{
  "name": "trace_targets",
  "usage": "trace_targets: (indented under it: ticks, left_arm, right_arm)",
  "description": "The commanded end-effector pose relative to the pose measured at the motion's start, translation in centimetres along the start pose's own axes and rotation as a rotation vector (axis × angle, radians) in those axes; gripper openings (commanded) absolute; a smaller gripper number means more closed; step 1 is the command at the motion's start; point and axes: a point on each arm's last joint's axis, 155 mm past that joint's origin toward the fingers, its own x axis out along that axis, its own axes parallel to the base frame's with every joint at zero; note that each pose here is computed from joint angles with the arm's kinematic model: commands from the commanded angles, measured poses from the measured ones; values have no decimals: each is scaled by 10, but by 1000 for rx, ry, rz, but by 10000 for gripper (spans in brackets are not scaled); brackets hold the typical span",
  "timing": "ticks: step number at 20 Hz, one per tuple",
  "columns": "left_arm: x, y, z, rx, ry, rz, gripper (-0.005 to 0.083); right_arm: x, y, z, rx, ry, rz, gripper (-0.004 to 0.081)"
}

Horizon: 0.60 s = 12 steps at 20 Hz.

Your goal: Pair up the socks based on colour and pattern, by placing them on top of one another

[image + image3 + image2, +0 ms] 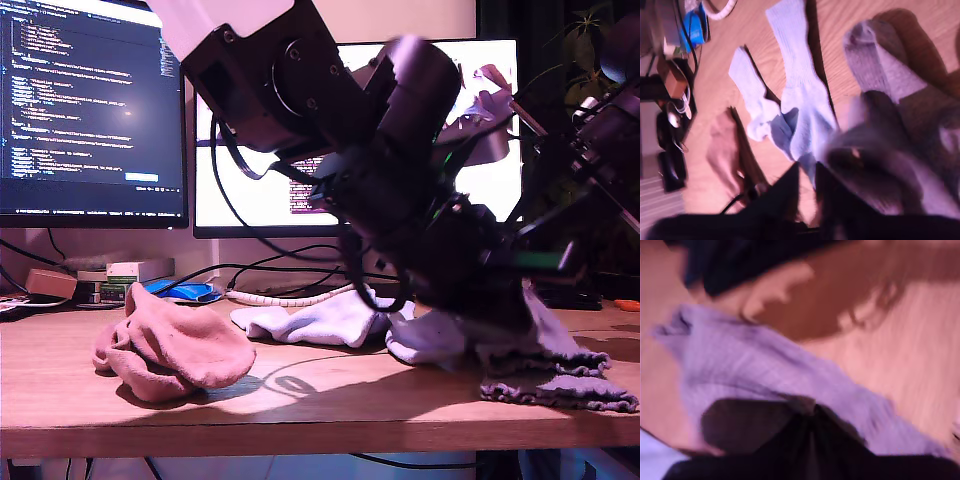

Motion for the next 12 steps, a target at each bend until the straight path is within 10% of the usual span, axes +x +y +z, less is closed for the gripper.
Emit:
trace_targets:
  ticks: [1, 12]
  left_arm:
    - [-2, 2, 5, 0, 2, -11, -19]
    - [-19, 8, 57, 149, 35, -57, -19]
  right_arm:
    - [0, -19, -1, -9, 9, -35, 192]
    - [-18, -66, -9, -100, 55, -178, 202]
